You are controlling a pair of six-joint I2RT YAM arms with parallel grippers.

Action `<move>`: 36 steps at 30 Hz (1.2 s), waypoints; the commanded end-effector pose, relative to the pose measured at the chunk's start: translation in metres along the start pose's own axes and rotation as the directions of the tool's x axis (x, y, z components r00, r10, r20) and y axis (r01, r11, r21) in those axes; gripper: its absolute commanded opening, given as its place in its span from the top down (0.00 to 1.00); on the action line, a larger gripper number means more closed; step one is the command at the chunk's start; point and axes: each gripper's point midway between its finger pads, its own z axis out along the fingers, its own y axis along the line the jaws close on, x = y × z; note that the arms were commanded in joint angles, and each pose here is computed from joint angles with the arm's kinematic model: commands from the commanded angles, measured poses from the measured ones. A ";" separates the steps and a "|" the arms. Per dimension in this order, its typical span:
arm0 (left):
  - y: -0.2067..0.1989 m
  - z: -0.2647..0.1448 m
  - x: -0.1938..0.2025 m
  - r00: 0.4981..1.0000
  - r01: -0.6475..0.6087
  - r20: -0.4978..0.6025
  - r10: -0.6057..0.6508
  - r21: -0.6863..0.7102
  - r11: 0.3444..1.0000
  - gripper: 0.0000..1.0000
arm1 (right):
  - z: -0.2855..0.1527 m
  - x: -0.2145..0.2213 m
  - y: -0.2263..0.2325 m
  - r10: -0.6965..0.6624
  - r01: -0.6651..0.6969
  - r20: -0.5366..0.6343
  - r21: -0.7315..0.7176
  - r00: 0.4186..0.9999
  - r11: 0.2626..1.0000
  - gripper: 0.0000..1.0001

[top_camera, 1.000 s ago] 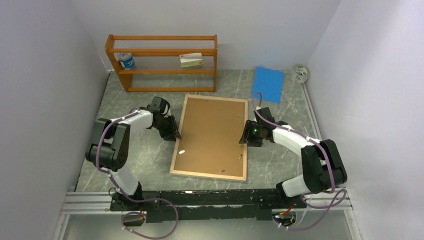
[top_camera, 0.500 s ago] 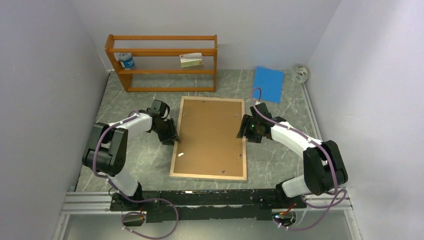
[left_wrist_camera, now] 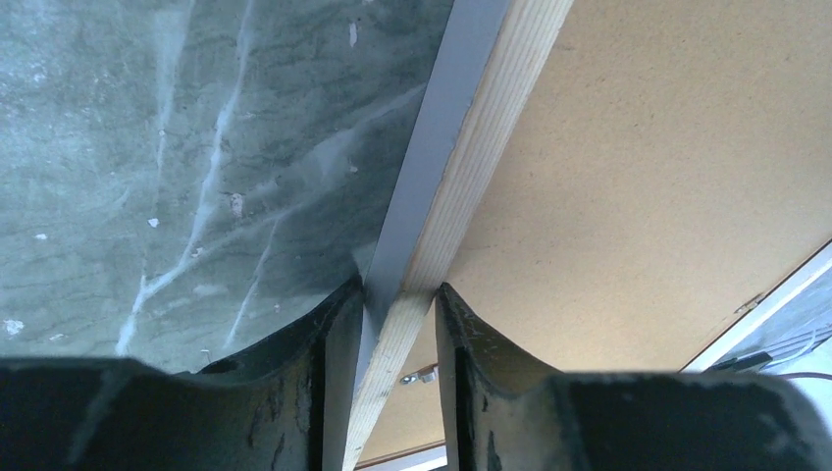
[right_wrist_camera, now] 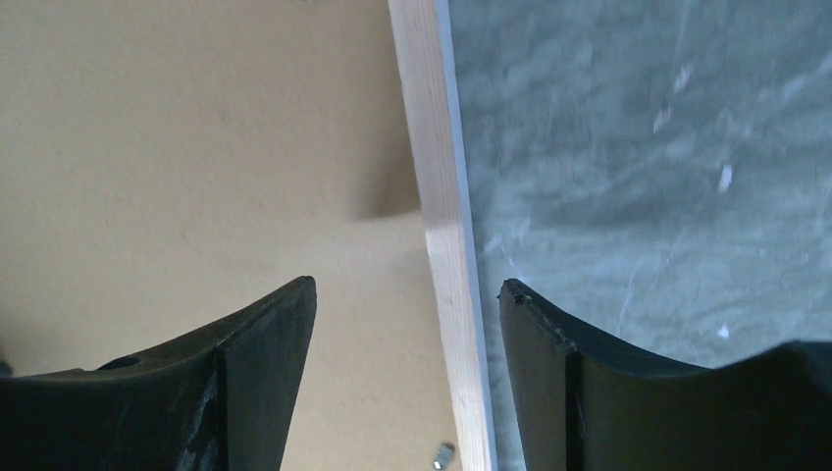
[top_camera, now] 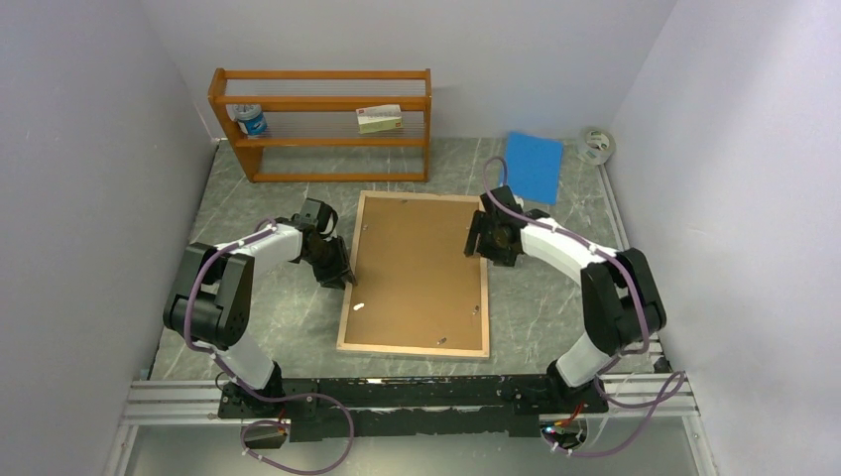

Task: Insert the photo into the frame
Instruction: Move the photo frame to the center of the board, then install the photo frame at the center of the board.

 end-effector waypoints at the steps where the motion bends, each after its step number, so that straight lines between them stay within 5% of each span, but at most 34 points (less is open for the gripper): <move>1: -0.001 -0.003 0.002 1.000 -0.012 -0.017 0.012 -0.019 1.000 0.59 | 0.004 -0.046 0.014 0.003 -0.008 0.111 0.042 0.994 0.999 0.27; 11: -0.012 -0.010 -0.025 0.998 -0.053 0.029 0.053 0.001 0.999 0.35 | 0.034 -0.090 0.029 -0.021 0.002 0.147 0.128 0.989 0.992 0.25; 24: 0.000 0.008 -0.028 0.999 -0.036 -0.021 0.035 -0.055 0.998 0.50 | 0.057 -0.088 0.018 0.076 -0.105 0.125 0.238 0.989 0.966 0.25; 36: -0.001 0.014 -0.019 0.998 -0.029 -0.047 0.028 -0.023 0.999 0.53 | 0.068 -0.088 0.020 0.142 -0.167 0.127 0.213 0.982 0.963 0.24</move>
